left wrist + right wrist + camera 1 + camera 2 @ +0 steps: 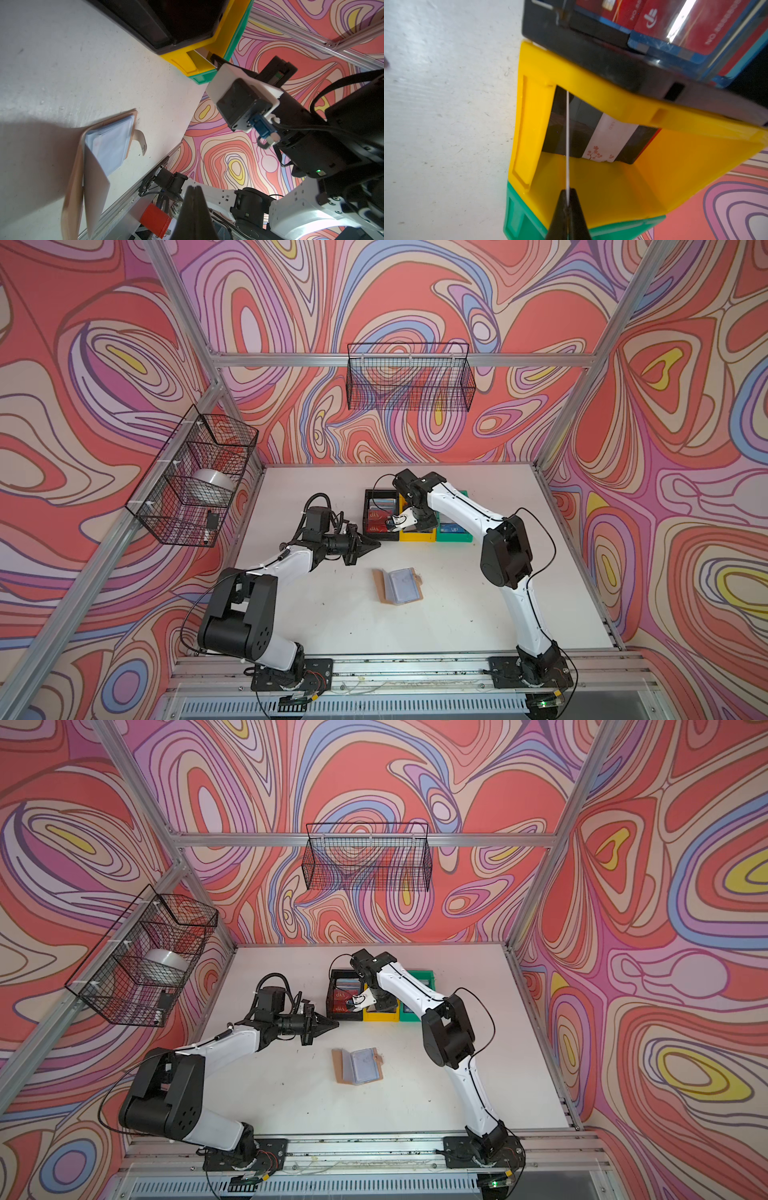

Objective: Take the credit cards out of the card holder
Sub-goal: Place the credit card in the storage box.

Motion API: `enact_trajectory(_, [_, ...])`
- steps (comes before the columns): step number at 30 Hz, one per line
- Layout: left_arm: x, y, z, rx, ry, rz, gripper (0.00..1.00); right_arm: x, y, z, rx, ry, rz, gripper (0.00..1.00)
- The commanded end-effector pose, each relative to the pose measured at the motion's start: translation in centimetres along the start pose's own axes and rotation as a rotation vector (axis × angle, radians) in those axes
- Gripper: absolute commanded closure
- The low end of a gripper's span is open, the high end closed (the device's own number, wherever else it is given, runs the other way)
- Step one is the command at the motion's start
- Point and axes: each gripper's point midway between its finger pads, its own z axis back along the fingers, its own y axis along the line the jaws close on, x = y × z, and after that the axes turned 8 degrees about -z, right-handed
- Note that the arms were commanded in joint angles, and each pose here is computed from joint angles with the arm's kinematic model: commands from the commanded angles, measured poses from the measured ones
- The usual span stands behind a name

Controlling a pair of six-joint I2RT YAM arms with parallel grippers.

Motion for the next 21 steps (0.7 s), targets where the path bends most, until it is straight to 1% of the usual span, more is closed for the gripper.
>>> enact_trajectory(1, [0.2, -0.5, 0.2, -0.01, -0.001, -0.014, 1.0, 0.7, -0.4, 1.0, -0.015, -0.042, -0.022, 1.0])
enact_trajectory(4, [0.2, -0.6, 0.3, -0.011, -0.002, -0.015, 1.0, 0.5, -0.3, 0.9, -0.011, -0.031, -0.017, 1.0])
enact_trajectory(7, [0.2, -0.5, 0.2, -0.008, 0.0, -0.012, 1.0, -0.1, -0.3, 0.4, -0.017, 0.012, -0.019, 1.0])
enact_trajectory(14, [0.4, -0.7, 0.1, -0.013, 0.006, -0.014, 1.0, -0.7, 0.1, 0.6, -0.013, 0.033, -0.03, 1.0])
enact_trajectory(16, [0.5, -0.7, 0.0, -0.013, 0.008, -0.014, 1.0, -0.6, 0.1, 0.6, -0.014, 0.029, -0.032, 1.0])
enact_trajectory(21, [0.5, -0.6, 0.0, -0.012, 0.007, -0.011, 1.0, 0.6, -0.5, 1.1, -0.023, -0.035, -0.063, 1.0])
